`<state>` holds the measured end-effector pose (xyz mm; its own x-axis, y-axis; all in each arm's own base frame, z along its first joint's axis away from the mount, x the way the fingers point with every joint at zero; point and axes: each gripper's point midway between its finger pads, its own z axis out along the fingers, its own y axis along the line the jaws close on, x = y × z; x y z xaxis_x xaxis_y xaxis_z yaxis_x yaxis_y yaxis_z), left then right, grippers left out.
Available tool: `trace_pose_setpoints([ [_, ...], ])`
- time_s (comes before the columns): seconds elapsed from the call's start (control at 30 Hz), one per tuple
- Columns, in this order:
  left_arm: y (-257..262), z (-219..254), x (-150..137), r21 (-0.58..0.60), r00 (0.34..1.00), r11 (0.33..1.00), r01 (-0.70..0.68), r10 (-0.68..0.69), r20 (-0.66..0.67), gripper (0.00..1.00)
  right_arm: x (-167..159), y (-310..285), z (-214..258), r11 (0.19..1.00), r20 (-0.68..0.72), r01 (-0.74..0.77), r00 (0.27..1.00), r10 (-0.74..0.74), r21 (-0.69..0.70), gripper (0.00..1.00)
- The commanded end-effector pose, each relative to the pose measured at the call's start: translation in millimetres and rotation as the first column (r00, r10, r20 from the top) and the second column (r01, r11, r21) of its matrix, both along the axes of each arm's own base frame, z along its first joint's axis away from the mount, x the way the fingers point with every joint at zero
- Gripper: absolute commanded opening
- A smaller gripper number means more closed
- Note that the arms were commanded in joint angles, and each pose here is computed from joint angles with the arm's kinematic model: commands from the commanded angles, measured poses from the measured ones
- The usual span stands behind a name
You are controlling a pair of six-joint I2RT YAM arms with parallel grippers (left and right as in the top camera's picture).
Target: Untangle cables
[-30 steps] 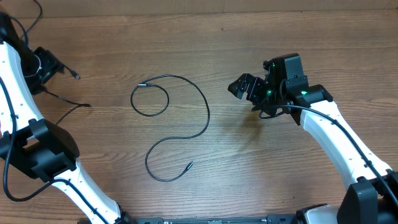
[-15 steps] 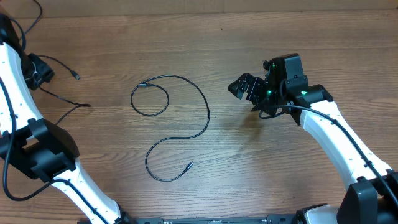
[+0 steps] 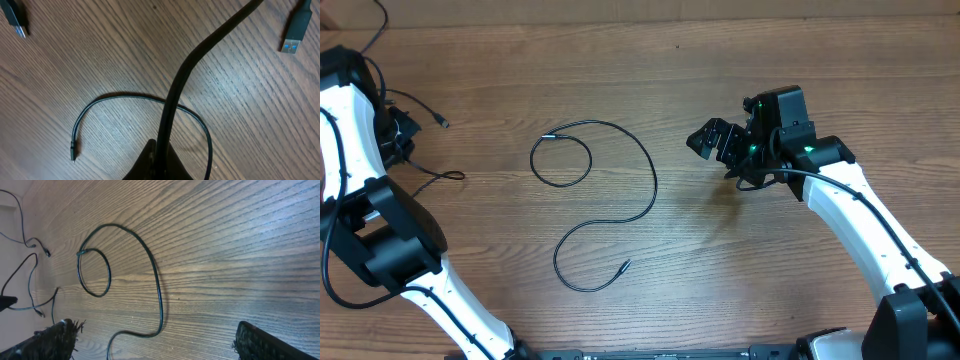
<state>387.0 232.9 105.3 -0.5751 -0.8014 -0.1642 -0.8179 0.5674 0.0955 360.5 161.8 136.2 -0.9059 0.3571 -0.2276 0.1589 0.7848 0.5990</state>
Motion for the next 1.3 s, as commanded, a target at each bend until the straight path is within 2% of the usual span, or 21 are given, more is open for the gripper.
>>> trace_pose_setpoints([
  [0.0,9.6,63.8,37.0,0.060,0.970,0.988,0.144,-0.153,0.189,0.04,1.6,1.1,0.6,1.000,0.006,-0.001,1.000,0.001,-0.005,1.00],
  [0.07,-1.0,93.3,55.3,0.055,0.924,0.969,0.240,-0.246,0.294,0.04,1.6,1.1,0.6,1.000,0.006,-0.001,1.000,0.001,-0.004,1.00],
  [0.13,-16.9,126.3,72.5,0.052,0.849,0.940,0.336,-0.327,0.415,0.04,1.6,1.1,0.6,1.000,0.006,-0.001,1.000,0.001,-0.004,1.00],
  [0.17,-26.2,143.7,80.4,0.055,0.802,0.923,0.380,-0.359,0.478,0.04,1.6,1.1,0.6,1.000,0.006,-0.001,1.000,0.001,-0.004,1.00],
  [0.23,-51.2,186.6,95.8,0.074,0.659,0.870,0.488,-0.423,0.622,0.04,1.6,1.1,0.6,1.000,0.006,-0.001,1.000,0.001,-0.005,1.00],
  [0.27,-66.8,211.6,102.4,0.099,0.557,0.829,0.551,-0.454,0.695,0.04,1.6,1.1,0.6,1.000,0.006,-0.001,1.000,0.001,-0.005,1.00],
  [0.3,-91.0,249.7,109.2,0.161,0.376,0.751,0.641,-0.490,0.787,0.04,1.6,1.1,0.6,1.000,0.006,-0.001,1.000,0.001,-0.004,1.00],
  [0.37,-114.2,292.8,113.2,0.260,0.155,0.660,0.705,-0.502,0.851,0.04,1.6,1.1,0.6,1.000,0.006,-0.001,1.000,0.001,-0.005,1.00],
  [0.4,-121.7,308.8,113.7,0.308,0.068,0.624,0.719,-0.503,0.861,0.04,1.6,1.1,0.6,1.000,0.006,-0.001,1.000,0.001,-0.005,1.00],
  [0.43,-131.3,331.2,114.3,0.390,-0.066,0.565,0.727,-0.509,0.858,0.04,1.6,1.1,0.6,1.000,0.006,-0.001,1.000,0.001,-0.005,1.00],
  [0.5,-140.7,365.7,116.5,0.547,-0.266,0.478,0.688,-0.534,0.802,0.04,1.6,1.1,0.6,1.000,0.006,-0.001,1.000,0.001,-0.004,1.00],
  [0.53,-139.0,371.6,122.2,0.586,-0.284,0.478,0.654,-0.562,0.776,0.04,1.6,1.1,0.6,1.000,0.006,-0.001,1.000,0.001,-0.005,1.00],
  [0.57,-134.4,371.9,129.3,0.600,-0.261,0.500,0.625,-0.591,0.763,0.04,1.6,1.1,0.6,1.000,0.006,-0.001,1.000,0.001,-0.005,1.00],
  [0.67,-116.1,355.0,150.1,0.587,-0.105,0.587,0.557,-0.652,0.751,0.04,1.6,1.1,0.6,1.000,0.006,-0.001,1.000,0.001,-0.005,1.00],
  [0.7,-106.6,341.8,157.7,0.574,-0.017,0.623,0.531,-0.670,0.742,0.04,1.6,1.1,0.6,1.000,0.006,-0.001,1.000,0.001,-0.005,1.00],
  [0.73,-94.6,322.2,165.1,0.549,0.103,0.669,0.500,-0.676,0.730,0.04,1.6,1.1,0.6,1.000,0.006,-0.001,1.000,0.001,-0.005,1.00],
  [0.87,-67.6,258.7,179.6,0.493,0.398,0.764,0.416,-0.640,0.657,0.04,1.6,1.1,0.6,1.000,0.006,-0.001,1.000,0.001,-0.005,1.00],
  [1.03,-38.4,202.5,188.2,0.520,0.619,0.808,0.276,-0.563,0.547,0.04,1.6,1.1,0.6,1.000,0.006,-0.001,1.000,0.001,-0.005,1.00],
  [1.13,-26.6,191.2,193.0,0.505,0.656,0.846,0.168,-0.479,0.584,0.04,1.6,1.1,0.6,1.000,0.006,-0.001,1.000,0.001,-0.005,1.00],
  [1.2,-24.7,195.0,199.6,0.469,0.630,0.878,0.098,-0.419,0.653,0.04,1.6,1.1,0.6,1.000,0.006,-0.001,1.000,0.001,-0.005,1.00],
  [1.27,-23.5,208.5,207.1,0.433,0.578,0.901,0.029,-0.369,0.728,0.04,1.6,1.1,0.6,1.000,0.006,-0.001,1.000,0.001,-0.005,1.00],
])
